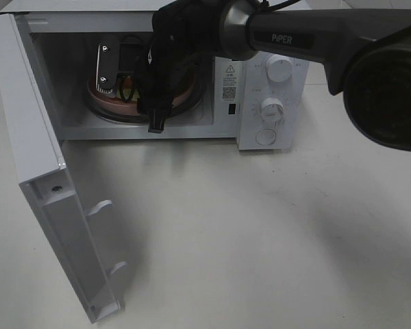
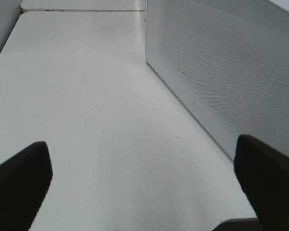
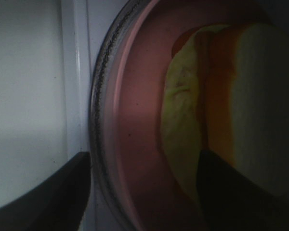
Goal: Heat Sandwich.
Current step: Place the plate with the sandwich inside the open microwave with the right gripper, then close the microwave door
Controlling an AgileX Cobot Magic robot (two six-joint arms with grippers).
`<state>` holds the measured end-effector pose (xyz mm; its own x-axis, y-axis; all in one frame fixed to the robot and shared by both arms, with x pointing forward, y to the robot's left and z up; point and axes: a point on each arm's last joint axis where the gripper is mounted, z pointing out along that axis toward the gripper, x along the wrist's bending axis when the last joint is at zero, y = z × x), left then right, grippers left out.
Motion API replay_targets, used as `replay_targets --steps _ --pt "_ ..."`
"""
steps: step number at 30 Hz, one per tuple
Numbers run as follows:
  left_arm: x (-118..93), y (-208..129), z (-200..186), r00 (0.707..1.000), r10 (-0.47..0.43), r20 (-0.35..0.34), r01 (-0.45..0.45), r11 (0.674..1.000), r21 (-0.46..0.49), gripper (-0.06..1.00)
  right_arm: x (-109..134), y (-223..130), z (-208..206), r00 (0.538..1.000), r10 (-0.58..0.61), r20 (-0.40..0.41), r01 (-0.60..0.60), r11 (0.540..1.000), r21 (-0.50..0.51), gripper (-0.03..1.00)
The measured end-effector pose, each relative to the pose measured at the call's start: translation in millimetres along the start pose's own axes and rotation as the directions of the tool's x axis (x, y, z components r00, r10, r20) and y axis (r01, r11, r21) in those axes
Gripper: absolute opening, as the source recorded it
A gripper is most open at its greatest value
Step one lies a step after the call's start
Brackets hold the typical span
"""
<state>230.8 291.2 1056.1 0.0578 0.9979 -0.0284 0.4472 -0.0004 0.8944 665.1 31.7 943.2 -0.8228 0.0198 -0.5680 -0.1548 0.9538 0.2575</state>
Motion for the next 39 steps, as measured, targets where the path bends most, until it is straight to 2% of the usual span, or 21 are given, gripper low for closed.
replay_targets --steps 10,19,28,39 --pt "0.0 0.0 0.0 1.000 0.000 0.000 0.000 1.000 0.000 0.97 8.7 -6.3 -15.4 1.000 -0.008 0.010 0.009 1.000 -0.019 0.63" --pt "0.0 0.0 0.0 1.000 0.000 0.000 0.000 1.000 0.000 0.97 22.3 -16.1 -30.0 1.000 -0.015 -0.014 0.015 1.000 -0.012 0.63" --pt "0.0 0.0 0.0 1.000 0.000 0.000 0.000 1.000 0.000 0.97 36.8 -27.9 -60.8 1.000 -0.018 -0.008 0.018 0.999 -0.030 0.63" --pt "0.0 0.0 0.0 1.000 0.000 0.000 0.000 1.000 0.000 0.97 63.2 -49.7 -102.1 0.999 -0.022 -0.048 0.022 1.000 -0.008 0.63"
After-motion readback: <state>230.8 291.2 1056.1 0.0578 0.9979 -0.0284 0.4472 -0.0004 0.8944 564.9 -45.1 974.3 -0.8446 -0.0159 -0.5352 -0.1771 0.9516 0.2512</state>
